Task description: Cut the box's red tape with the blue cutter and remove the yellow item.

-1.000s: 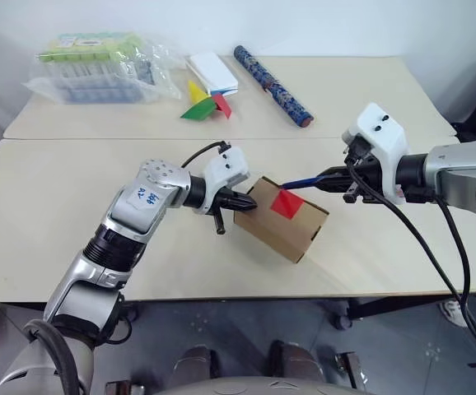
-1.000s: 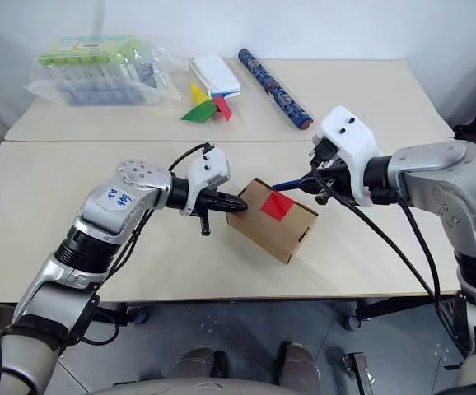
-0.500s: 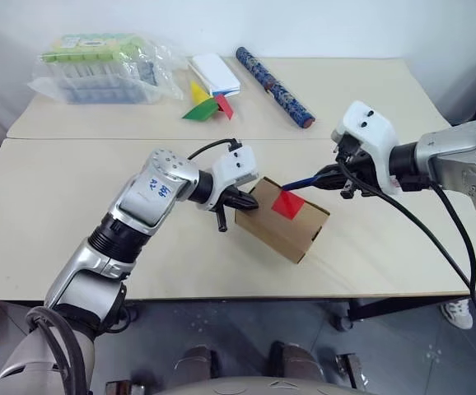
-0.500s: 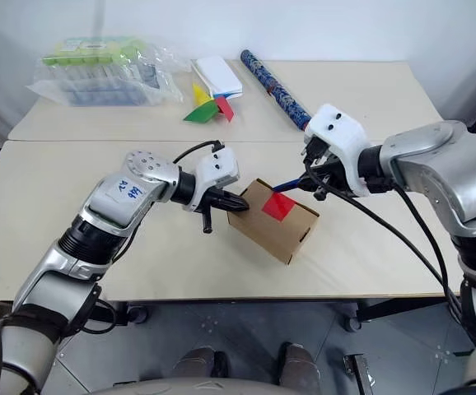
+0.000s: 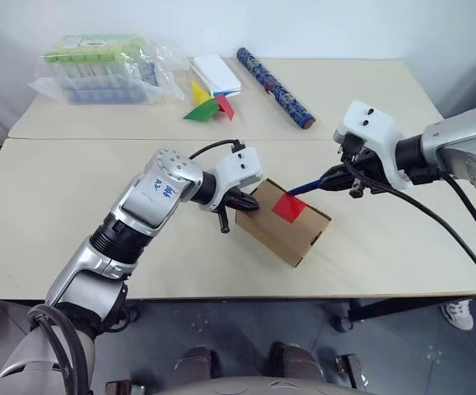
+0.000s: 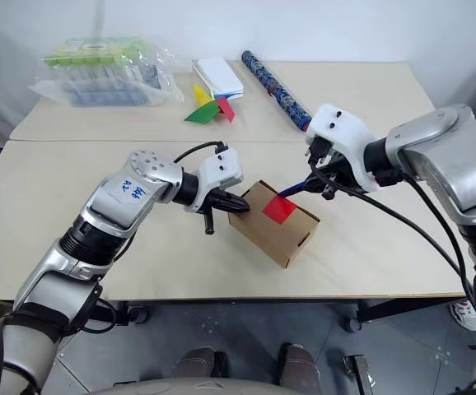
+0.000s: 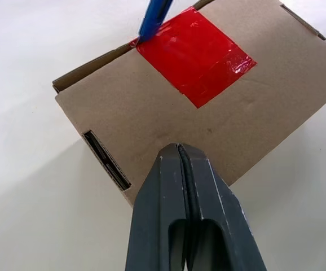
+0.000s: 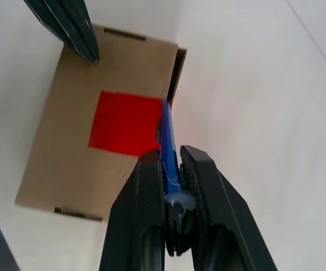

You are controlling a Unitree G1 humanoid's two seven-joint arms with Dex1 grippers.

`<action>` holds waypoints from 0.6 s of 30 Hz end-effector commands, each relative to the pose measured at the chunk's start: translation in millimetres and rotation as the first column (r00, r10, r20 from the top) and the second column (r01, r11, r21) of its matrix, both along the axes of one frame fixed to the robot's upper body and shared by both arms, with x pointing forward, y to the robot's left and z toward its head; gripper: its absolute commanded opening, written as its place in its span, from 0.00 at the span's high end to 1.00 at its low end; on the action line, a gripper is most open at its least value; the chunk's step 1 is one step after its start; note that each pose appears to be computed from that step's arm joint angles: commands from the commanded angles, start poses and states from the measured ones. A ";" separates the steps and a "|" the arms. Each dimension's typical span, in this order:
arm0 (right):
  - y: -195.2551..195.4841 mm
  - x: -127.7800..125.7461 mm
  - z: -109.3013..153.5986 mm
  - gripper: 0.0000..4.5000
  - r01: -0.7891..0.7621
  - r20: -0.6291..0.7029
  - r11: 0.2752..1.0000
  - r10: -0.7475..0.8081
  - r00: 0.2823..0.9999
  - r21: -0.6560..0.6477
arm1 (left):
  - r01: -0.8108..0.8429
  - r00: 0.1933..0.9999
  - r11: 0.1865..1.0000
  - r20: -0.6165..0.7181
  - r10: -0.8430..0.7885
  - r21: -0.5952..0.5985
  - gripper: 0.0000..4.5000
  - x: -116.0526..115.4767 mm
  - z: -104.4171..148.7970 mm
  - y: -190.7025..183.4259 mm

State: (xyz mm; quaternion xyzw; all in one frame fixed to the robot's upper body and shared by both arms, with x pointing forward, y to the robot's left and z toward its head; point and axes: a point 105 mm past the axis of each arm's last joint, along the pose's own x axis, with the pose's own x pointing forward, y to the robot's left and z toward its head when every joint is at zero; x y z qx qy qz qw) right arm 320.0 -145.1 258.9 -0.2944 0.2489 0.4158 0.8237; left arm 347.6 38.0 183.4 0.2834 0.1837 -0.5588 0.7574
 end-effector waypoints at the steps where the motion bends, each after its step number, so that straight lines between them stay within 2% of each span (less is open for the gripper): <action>1: 4.7 -5.6 13.5 0.96 -0.020 0.014 1.000 0.020 1.000 0.018 | -0.072 0.993 0.992 -0.081 0.080 0.103 1.00 -0.1 -38.1 11.0; 5: 8.5 -12.3 14.5 0.96 -0.027 -0.021 0.999 0.027 0.999 0.034 | -0.086 0.992 0.991 -0.080 0.094 0.104 1.00 -0.6 -40.0 11.0; 18: -11.1 -28.1 5.0 0.96 -0.010 -0.102 0.999 0.005 0.995 -0.050 | -0.115 0.989 0.988 -0.080 0.124 0.108 1.00 2.8 -42.9 10.5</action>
